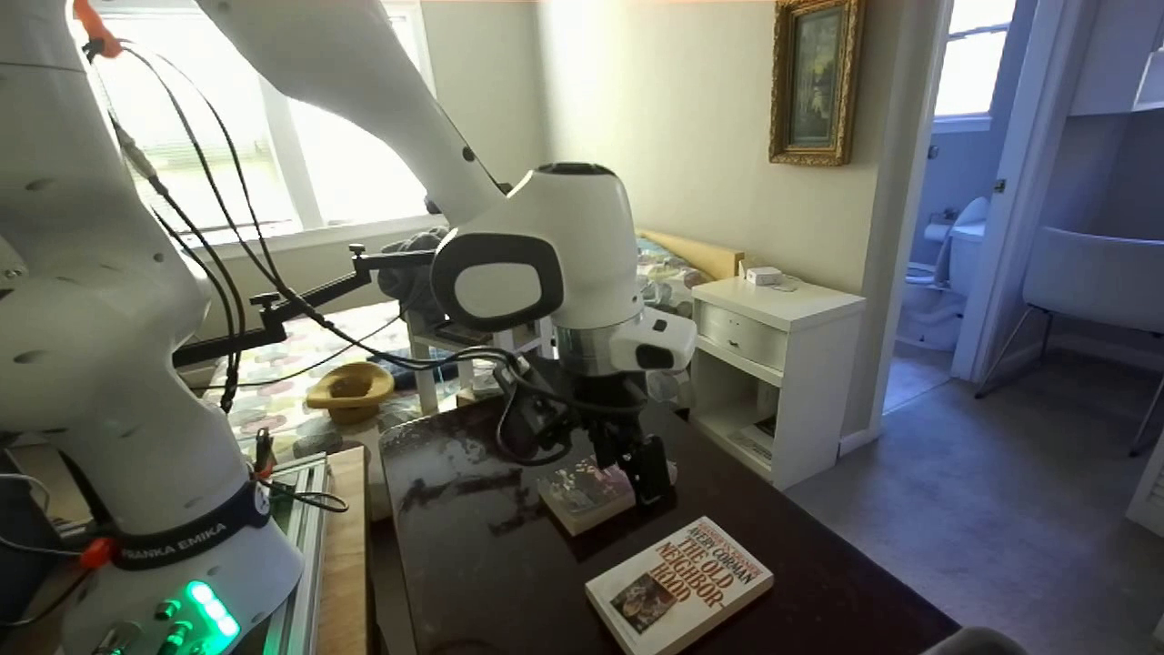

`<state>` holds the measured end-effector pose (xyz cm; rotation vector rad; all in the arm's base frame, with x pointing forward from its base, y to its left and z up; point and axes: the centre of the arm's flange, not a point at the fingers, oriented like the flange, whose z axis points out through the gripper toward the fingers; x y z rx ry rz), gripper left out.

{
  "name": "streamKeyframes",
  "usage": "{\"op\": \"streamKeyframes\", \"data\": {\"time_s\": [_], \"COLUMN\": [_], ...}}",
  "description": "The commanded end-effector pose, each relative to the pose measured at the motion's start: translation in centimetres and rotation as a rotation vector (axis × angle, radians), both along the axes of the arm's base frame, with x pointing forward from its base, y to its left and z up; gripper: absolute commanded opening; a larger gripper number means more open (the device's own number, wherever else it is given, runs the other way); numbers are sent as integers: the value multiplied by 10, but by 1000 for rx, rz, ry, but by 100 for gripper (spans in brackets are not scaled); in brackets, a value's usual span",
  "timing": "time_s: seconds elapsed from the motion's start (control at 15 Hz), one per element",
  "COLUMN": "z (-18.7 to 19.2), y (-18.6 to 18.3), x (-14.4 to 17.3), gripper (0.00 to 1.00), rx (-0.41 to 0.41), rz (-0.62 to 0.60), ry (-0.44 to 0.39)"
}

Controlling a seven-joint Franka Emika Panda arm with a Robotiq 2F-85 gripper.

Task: Put the book on the other book

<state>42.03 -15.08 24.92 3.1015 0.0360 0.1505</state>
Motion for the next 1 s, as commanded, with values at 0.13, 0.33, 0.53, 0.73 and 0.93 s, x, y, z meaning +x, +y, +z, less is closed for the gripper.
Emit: {"op": "streamKeyframes", "data": {"time_s": [0.13,0.33,0.53,0.73,0.93], "z": [-46,-60,-72,-81,-89], "y": [-2,-8,-13,-15,-14], "x": [7,7,9,12,14], "gripper": [100,100,100,100,100], "rx": [-121,-155,-177,-207,-218], "rz": [-43,-31,-3,20,-1], "ry": [32,38,36,30,19]}}
